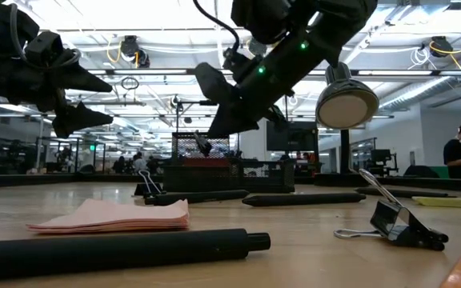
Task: Pick and place office supplies into organizer
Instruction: Put the black binder clip into the black desk organizer
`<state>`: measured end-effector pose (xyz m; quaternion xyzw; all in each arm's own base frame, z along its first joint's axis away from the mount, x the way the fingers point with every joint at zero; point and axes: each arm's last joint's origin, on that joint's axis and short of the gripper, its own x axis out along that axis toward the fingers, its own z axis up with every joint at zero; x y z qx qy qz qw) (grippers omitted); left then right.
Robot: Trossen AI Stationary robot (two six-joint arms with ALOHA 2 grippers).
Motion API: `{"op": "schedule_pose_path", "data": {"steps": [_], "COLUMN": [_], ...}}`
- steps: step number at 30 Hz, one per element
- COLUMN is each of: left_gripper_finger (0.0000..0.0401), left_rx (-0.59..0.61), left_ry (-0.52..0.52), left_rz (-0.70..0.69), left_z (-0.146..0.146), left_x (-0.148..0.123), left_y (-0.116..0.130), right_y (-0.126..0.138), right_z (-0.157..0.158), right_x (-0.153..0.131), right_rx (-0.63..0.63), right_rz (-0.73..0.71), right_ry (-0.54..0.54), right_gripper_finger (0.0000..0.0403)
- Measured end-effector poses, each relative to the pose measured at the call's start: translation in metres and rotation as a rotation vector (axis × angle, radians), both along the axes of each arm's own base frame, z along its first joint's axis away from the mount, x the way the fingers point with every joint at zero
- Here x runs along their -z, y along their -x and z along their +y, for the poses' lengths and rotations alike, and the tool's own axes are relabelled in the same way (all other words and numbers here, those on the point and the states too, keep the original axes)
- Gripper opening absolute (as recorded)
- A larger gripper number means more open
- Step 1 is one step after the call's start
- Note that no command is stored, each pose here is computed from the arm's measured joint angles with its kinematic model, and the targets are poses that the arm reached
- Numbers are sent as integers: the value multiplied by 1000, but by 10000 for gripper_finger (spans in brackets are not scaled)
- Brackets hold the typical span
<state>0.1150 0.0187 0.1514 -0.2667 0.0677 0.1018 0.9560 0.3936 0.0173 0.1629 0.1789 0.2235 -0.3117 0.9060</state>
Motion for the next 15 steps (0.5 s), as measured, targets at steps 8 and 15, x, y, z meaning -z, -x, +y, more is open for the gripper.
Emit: {"op": "schedule_pose_path", "data": {"steps": [8,15], "left_gripper_finger": [351,351], "left_rx": [0,0], "left_ry": [1,0], "left_rz": [1,1], "left_z": [0,0], "left_x": [0,0], "left_y": [0,0], "right_y": [-1,-1], "right_z": [-6,-5], "right_x": [4,4], "right_rx": [15,-5], "right_rz": [9,12], "right_ry": [-1,-13], "right_gripper_finger": [3,23]}}
